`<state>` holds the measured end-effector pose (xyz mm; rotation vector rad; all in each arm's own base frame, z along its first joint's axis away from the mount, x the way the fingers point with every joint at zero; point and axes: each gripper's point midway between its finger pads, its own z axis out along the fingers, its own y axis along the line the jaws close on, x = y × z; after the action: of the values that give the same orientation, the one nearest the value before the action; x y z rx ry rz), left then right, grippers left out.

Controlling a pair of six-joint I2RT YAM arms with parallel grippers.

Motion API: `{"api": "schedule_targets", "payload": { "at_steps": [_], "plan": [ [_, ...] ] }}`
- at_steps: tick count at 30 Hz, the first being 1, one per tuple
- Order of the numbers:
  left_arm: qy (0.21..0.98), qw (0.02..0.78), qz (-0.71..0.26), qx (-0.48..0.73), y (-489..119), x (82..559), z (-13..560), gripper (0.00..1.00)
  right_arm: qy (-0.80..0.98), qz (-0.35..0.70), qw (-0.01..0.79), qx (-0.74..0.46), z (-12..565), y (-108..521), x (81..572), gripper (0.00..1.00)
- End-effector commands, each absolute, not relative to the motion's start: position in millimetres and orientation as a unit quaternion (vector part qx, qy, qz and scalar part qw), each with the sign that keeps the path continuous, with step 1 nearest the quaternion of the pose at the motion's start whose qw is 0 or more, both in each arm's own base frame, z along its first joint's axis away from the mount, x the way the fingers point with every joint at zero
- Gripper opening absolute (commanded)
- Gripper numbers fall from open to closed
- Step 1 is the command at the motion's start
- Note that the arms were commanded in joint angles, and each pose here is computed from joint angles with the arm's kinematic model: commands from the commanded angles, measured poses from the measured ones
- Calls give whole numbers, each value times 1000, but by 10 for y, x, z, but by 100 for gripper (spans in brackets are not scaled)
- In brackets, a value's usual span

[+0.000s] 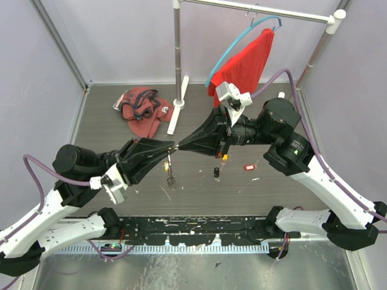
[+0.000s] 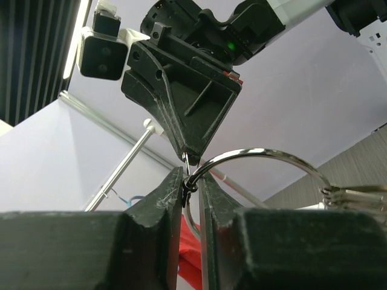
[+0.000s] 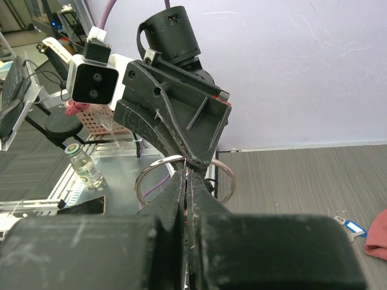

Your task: Put the keys on the keyring

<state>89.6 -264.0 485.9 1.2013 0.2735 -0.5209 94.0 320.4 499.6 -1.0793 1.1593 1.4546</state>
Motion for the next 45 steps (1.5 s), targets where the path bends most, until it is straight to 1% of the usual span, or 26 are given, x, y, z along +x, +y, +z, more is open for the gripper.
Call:
{"api": "schedule_targets", "payload": {
  "at_steps": [1,3,7,8,13,15,17,18,19,21,23,24,25,27,30,31,37,45],
  "plan": [
    [107,800,-227,544,-2561,848,5060,19,443,603,493,-443,5179,3151,879,1],
    [107,800,-227,545,-2565,851,5061,12,444,603,493,-443,5173,3150,878,1],
    [105,801,-226,544,-2553,841,5076,1,445,602,494,-442,5170,3151,884,1],
    [105,801,-226,544,-2553,841,5076,0,444,602,494,-442,5171,3149,883,1],
    [104,802,-227,543,-2537,827,5087,0,450,600,495,-439,5159,3155,907,2],
    [109,799,-228,545,-2528,826,5089,0,454,596,497,-437,5143,3160,930,6],
    [104,794,-226,554,-2526,799,5072,0,456,595,498,-436,5139,3162,939,14],
    [101,790,-227,560,-2529,782,5054,0,457,594,499,-435,5135,3163,947,15],
    [101,788,-230,562,-2533,770,5042,0,457,593,501,-435,5134,3161,950,14],
    [102,785,-234,564,-2536,762,5038,0,458,591,503,-434,5137,3165,963,2],
    [106,784,-234,565,-2540,772,5031,0,457,592,501,-435,5134,3169,960,1],
    [105,785,-234,565,-2537,771,5037,1,457,592,501,-436,5130,3172,962,1],
    [106,784,-234,565,-2542,774,5034,5,457,592,501,-436,5131,3172,961,1],
    [107,784,-235,565,-2552,780,5027,16,457,592,499,-438,5117,3177,958,1],
    [107,785,-234,564,-2562,792,5018,26,456,592,499,-439,5116,3178,955,1],
    [106,785,-235,564,-2564,791,5017,27,456,592,499,-439,5114,3177,955,1],
    [106,787,-234,561,-2564,798,5035,29,457,593,495,-441,5092,3187,951,1],
    [106,787,-233,562,-2584,814,5038,23,456,597,491,-441,5084,3195,941,1]
  ]
}}
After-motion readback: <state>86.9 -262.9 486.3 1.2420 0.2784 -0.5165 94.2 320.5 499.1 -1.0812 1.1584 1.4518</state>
